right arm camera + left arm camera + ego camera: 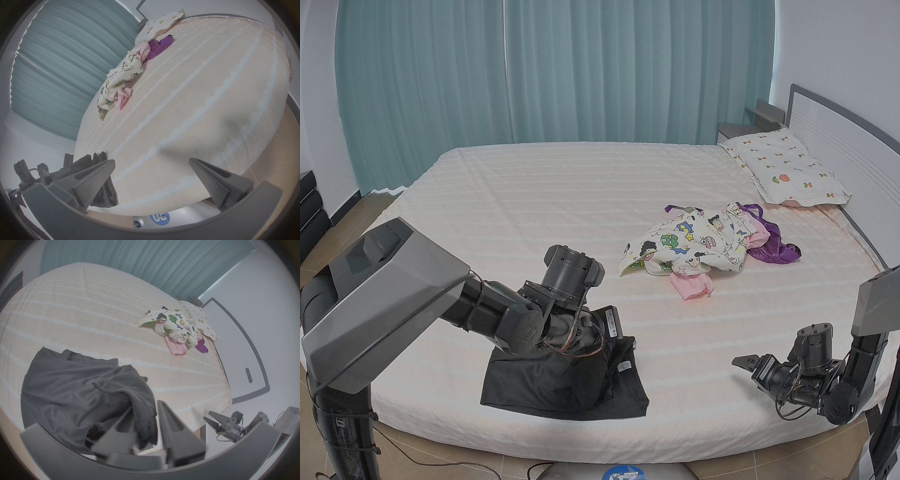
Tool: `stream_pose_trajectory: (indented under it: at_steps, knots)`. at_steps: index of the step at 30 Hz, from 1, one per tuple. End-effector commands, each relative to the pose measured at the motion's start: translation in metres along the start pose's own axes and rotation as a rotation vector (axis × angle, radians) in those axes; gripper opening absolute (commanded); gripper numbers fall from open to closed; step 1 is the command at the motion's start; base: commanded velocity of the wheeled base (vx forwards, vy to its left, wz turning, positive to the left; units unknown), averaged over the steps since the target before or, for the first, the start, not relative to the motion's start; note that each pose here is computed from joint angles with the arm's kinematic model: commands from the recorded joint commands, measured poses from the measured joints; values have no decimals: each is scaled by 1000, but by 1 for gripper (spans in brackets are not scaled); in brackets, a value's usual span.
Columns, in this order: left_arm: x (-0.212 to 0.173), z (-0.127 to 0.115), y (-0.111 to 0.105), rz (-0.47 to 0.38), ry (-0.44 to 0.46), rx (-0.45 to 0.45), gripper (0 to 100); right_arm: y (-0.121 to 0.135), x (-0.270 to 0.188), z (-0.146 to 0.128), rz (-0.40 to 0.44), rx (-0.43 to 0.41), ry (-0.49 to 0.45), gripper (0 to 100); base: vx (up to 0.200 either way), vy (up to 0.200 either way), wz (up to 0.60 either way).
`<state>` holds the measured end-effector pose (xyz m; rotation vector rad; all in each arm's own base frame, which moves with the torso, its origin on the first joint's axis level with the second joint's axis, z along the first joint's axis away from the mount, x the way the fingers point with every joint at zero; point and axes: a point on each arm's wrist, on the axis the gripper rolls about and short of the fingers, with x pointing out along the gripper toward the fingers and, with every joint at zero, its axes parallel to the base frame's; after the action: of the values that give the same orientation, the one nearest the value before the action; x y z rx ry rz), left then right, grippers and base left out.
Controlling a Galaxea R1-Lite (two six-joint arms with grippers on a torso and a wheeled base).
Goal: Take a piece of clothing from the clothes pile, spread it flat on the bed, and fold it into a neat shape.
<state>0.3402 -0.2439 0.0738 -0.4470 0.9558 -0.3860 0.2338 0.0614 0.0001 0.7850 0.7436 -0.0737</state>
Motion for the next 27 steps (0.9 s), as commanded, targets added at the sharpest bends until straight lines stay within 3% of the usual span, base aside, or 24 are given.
stream_pose_trajectory:
  at_steps: [1,10,16,27]
  knots:
    - [2,-1,-3,-21,20,-14,100,0,1,-1,-3,-2,5,100,0,0,0]
    - [-1,5,-1,-52,-3,-106,100,-1,1,-1,-4,-2,6,100,0,0,0]
    - [-28,17,33,9,-37,-183,100,-1,1,-2,-6,-2,7,100,0,0,0]
    - [-74,-1,86,85,-78,-274,100,-1,1,-2,-6,-3,11,100,-55,0,0]
